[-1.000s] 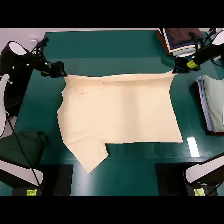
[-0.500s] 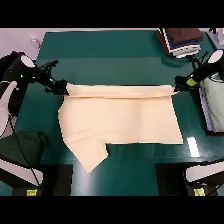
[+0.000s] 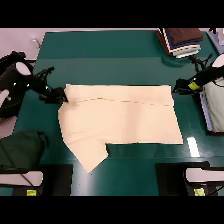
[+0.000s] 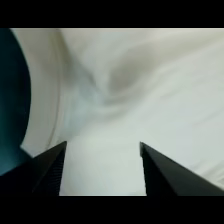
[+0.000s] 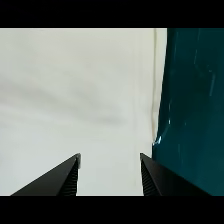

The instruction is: Fold the shirts.

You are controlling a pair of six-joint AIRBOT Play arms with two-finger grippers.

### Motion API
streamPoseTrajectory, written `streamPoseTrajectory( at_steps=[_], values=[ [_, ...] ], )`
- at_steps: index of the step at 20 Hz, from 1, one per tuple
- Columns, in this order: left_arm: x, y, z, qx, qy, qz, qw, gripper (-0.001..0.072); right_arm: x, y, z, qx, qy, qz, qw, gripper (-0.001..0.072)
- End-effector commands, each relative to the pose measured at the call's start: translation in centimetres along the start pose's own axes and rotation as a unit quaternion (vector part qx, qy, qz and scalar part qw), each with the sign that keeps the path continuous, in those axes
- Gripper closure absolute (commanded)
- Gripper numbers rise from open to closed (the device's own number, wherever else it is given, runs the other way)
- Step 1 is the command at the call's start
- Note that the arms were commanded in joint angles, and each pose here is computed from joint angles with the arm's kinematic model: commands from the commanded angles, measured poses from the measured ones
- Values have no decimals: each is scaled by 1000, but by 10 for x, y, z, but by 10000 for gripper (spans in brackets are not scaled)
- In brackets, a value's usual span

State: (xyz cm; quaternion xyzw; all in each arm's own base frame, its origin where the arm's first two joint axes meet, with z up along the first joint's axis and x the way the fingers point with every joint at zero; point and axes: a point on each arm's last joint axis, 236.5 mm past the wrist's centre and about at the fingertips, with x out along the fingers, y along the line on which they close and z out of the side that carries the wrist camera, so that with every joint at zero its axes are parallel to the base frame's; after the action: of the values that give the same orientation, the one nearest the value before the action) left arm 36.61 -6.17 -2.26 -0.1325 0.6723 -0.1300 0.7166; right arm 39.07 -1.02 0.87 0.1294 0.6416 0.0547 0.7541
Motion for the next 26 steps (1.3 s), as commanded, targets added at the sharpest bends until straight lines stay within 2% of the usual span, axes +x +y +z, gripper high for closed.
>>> streamPoseTrajectory(
  at_steps=[1, 4, 7, 11, 14, 18, 19, 20, 21, 23, 26],
  values=[
    [7, 13, -80, -21, 32, 28, 999, 170, -13, 7, -25, -5, -22, 2, 1000, 281],
    [28, 16, -155, -71, 71, 28, 995, 169, -23, 10, -31, -7, -57, -2, 998, 281],
    [44, 5, -195, -106, 80, 0, 991, 170, -35, 13, -28, -11, -80, -4, 997, 281],
    [59, -21, -212, -143, 83, -65, 984, 170, -46, 15, -25, -15, -99, -6, 995, 281],
    [65, -29, -205, -155, 64, -87, 982, 170, -48, 16, -26, -16, -101, -6, 995, 281],
    [74, -65, -200, -102, 51, -108, 988, 172, -48, 16, -29, -16, -95, -5, 995, 281],
    [74, -68, -198, -93, 46, -108, 989, 316, -47, 15, -32, -14, -88, -5, 996, 281],
    [72, -70, -195, -89, 42, -109, 989, 606, -47, 11, -36, -9, -79, -5, 997, 281],
    [69, -71, -191, -84, 38, -108, 990, 683, -48, 4, -43, -1, -67, -8, 998, 282],
    [60, -73, -184, -66, 33, -102, 992, 684, -47, -12, -61, 15, -35, -10, 999, 282],
    [46, -79, -171, -36, 21, -101, 994, 684, -26, -44, -114, 87, 45, 1, 995, 280]
  ],
)
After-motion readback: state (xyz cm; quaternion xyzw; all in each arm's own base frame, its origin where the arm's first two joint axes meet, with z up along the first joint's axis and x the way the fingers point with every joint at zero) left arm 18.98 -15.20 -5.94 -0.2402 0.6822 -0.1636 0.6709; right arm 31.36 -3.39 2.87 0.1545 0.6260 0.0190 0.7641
